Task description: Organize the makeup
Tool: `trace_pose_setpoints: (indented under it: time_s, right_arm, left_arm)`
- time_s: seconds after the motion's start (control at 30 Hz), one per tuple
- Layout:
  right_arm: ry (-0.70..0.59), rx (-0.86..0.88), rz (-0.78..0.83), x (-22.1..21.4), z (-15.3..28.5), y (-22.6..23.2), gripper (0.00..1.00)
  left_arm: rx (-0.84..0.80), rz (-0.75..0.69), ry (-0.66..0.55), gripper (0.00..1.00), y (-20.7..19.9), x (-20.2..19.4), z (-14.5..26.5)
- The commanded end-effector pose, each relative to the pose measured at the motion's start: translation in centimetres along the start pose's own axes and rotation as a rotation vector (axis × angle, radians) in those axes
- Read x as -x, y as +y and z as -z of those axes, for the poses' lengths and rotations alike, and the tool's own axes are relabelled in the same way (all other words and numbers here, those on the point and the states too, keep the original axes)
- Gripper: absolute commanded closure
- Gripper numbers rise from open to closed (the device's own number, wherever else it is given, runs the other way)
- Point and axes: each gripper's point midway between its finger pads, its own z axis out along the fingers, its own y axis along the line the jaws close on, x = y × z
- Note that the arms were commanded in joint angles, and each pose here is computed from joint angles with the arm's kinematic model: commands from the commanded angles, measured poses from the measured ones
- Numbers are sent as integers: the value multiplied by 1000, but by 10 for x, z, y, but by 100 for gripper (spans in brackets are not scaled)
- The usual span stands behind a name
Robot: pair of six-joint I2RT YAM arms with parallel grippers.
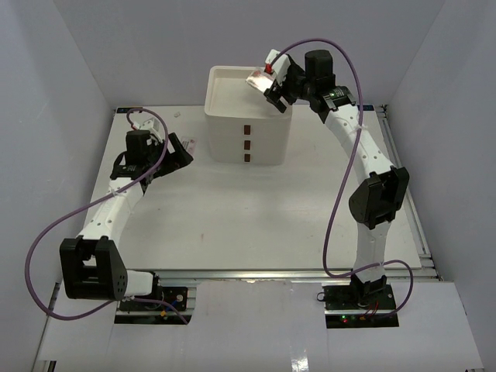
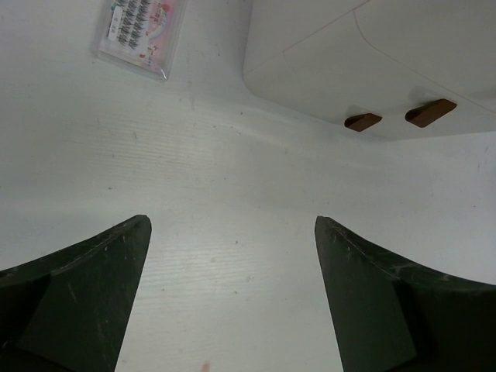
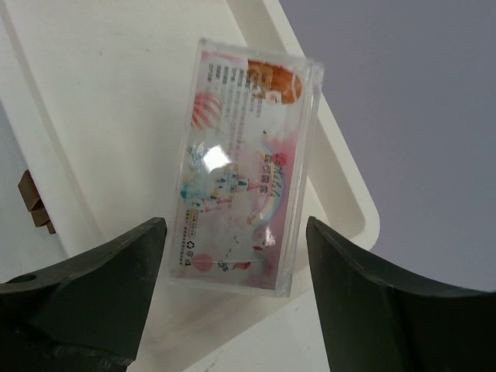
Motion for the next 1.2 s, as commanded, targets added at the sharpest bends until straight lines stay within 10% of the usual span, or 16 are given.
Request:
trace_pose_setpoints:
  time_s: [0.0,0.33,0.5,1.17]
  right_arm:
    - [-59,-80,2,19,7,-23,9]
    - [-177,-6,-118,53,43,-16,10]
    - [-327,326,-156,63,97,31,9]
    - [-176,327,-338,-27,136,73,9]
  left_arm:
    - [-49,-42,-69,2,-13,30,-4]
    - [12,-110,-38,2,4,39,-44]
    - [79,-214,13,2,27,37,-80]
    - [207,-258,75,3,56,42,-204]
